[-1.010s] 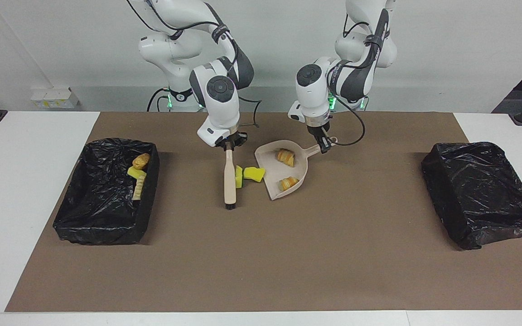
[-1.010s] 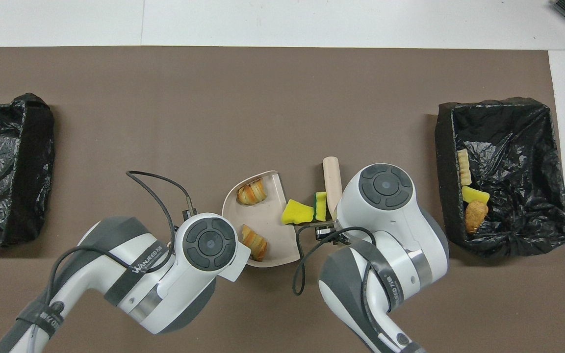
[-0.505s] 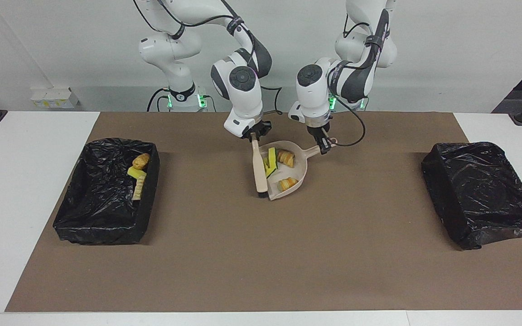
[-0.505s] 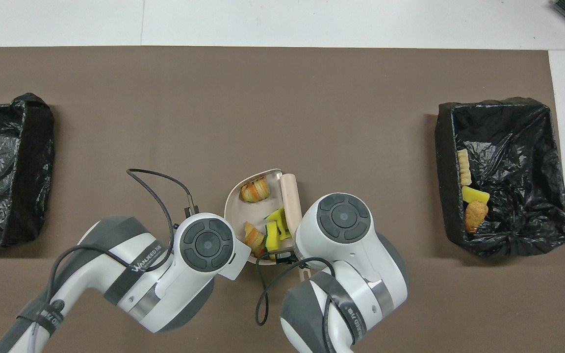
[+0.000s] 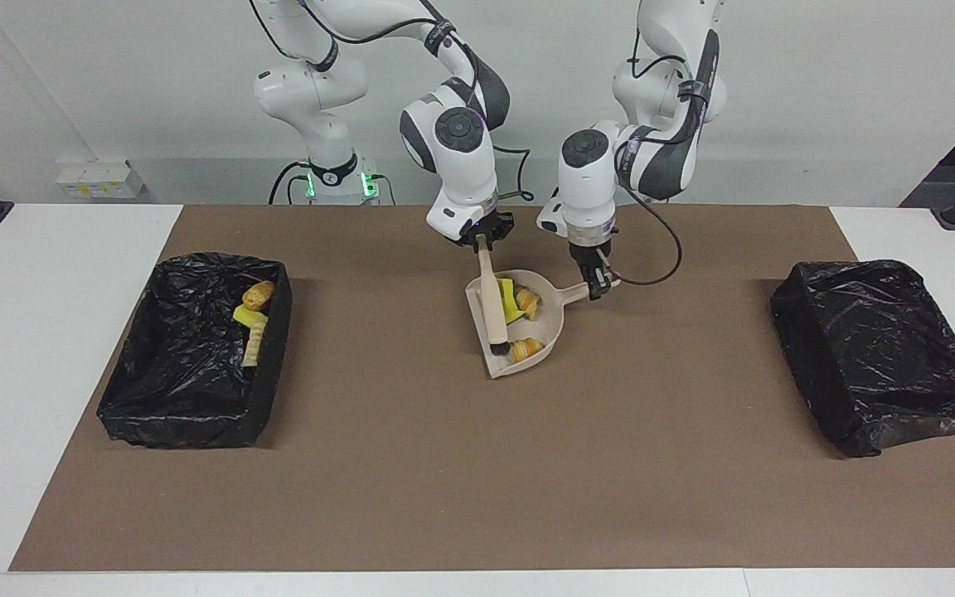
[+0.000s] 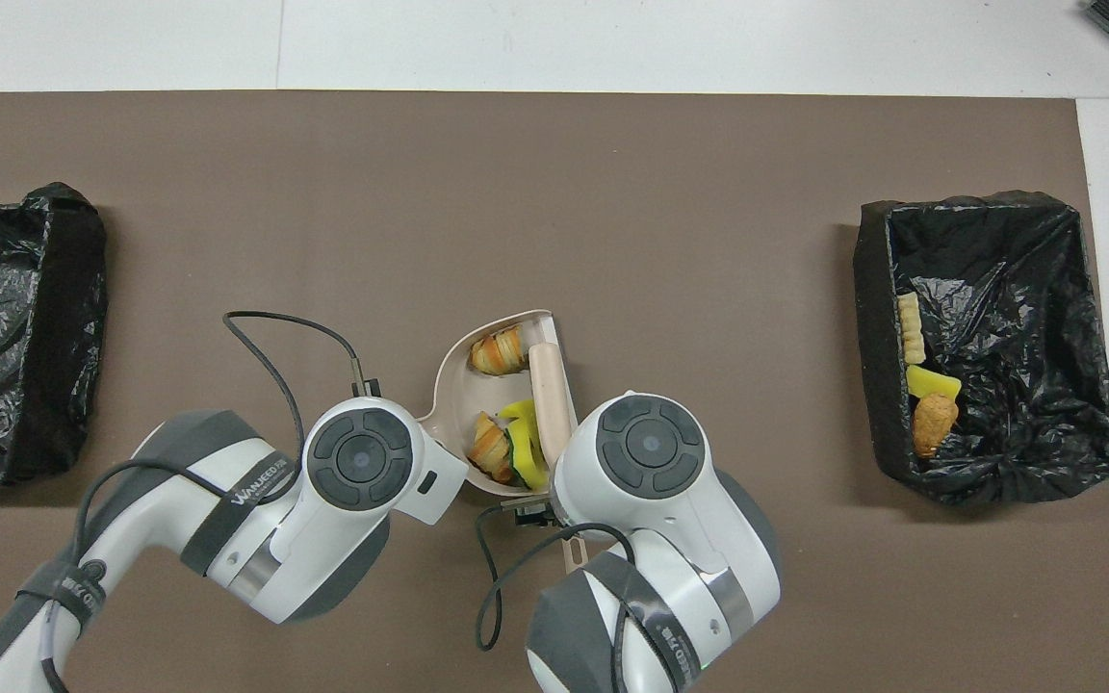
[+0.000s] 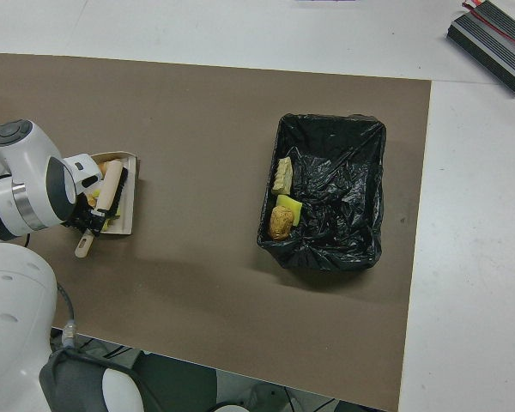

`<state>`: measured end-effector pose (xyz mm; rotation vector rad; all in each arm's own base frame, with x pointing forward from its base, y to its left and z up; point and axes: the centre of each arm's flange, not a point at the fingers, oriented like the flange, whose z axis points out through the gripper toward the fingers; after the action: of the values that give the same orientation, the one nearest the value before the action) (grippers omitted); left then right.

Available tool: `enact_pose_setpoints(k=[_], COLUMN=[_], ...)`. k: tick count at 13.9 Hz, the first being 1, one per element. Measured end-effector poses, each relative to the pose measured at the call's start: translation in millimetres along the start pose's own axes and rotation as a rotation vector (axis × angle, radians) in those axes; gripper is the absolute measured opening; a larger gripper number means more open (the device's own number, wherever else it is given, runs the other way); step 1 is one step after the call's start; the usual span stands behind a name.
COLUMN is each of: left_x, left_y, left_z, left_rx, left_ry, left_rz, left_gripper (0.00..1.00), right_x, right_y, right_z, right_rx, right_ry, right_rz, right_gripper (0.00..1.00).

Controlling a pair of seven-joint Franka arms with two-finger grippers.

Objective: Sweep and dump trash in bin
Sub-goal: 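Sweep the yellow sponge pieces into the dustpan with the right gripper's brush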

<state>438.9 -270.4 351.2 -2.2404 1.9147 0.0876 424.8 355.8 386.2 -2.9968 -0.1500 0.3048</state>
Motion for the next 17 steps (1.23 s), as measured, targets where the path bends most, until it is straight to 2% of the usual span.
enact_pose_setpoints(k=[5, 10, 12, 17], left_x=[-14, -17, -18, -20], left_y=[-12, -16, -16, -17], left_z=[5, 7, 7, 9], left_rx=[0.002, 0.000, 0.000, -0.001], left_ry=[0.015, 0.018, 0.018, 0.018], left_rz=[0.014, 0.024, 0.027, 0.029], left_gripper=[0.31, 0.31, 0.31, 0.31], right_x=[-2, -10, -12, -13], right_y=[0, 11, 13, 10], right_z=[2, 6, 2, -36], right_rx=[-0.019, -0.144, -0.166, -0.172], right_ry=[-0.011, -0.055, -0.053, -0.045], right_rz=[-0.009, -0.050, -0.057, -0.055], right_gripper=[0.26, 0.26, 0.26, 0.26])
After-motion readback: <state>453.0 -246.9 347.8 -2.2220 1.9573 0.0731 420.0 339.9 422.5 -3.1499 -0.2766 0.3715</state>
